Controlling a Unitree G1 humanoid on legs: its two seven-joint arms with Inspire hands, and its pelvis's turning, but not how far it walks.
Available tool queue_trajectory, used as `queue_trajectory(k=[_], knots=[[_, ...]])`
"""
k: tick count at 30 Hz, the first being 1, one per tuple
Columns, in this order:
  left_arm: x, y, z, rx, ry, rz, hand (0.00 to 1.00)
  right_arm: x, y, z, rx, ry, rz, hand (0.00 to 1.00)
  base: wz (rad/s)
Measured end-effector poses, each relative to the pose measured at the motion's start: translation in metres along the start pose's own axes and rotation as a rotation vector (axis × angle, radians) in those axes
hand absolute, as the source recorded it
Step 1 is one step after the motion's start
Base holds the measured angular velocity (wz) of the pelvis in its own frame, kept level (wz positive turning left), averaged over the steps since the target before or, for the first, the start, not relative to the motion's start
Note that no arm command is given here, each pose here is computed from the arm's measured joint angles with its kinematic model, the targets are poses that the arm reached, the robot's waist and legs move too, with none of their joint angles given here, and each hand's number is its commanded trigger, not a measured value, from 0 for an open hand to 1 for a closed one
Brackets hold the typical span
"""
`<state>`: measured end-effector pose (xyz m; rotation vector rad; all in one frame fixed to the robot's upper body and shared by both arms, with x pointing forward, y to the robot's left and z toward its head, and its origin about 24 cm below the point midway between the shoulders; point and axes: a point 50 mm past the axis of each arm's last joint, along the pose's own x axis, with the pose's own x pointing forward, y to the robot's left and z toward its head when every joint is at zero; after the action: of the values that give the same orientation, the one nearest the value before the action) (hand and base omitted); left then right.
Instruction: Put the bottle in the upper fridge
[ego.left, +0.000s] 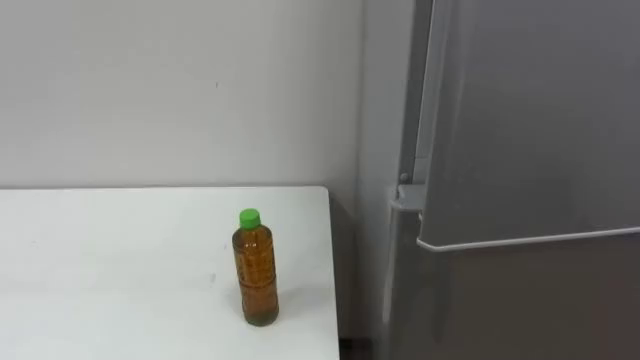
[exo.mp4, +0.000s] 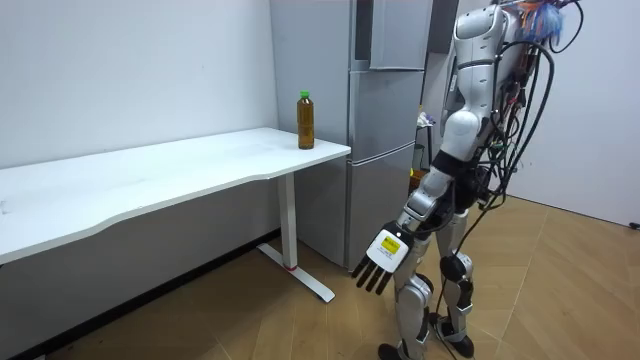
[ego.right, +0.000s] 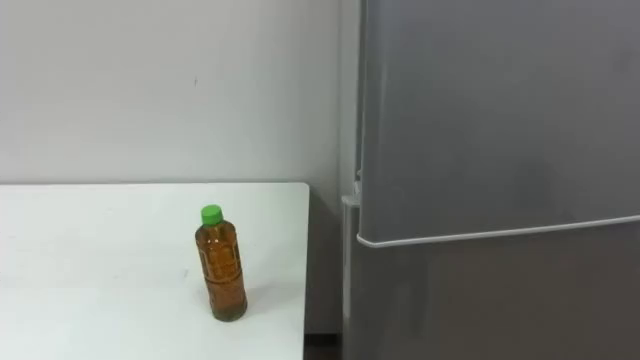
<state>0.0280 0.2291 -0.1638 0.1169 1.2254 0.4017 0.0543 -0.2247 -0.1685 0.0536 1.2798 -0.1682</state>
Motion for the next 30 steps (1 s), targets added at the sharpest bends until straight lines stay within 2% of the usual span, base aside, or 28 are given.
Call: queue_trajectory(k=[9, 18, 24, 30], knots=[[0.001, 0.001, 0.001, 0.009, -0.002, 0.003, 0.00, -0.002, -0.004, -0.010, 0.124, 0.010, 0.002, 0.00, -0.06], [0.002, 0.000, 0.005, -0.006, 0.000, 0.011, 0.00, -0.002, -0.005, -0.010, 0.153, 0.010, -0.030, 0.00, -0.07], [0.005, 0.015, 0.013, -0.133, -0.003, 0.097, 0.00, -0.004, -0.016, -0.012, 0.177, 0.006, -0.069, 0.00, -0.01], [0.006, 0.032, 0.050, -0.289, -0.149, 0.177, 0.00, -0.007, -0.023, -0.018, 0.209, 0.005, -0.082, 0.00, 0.01]])
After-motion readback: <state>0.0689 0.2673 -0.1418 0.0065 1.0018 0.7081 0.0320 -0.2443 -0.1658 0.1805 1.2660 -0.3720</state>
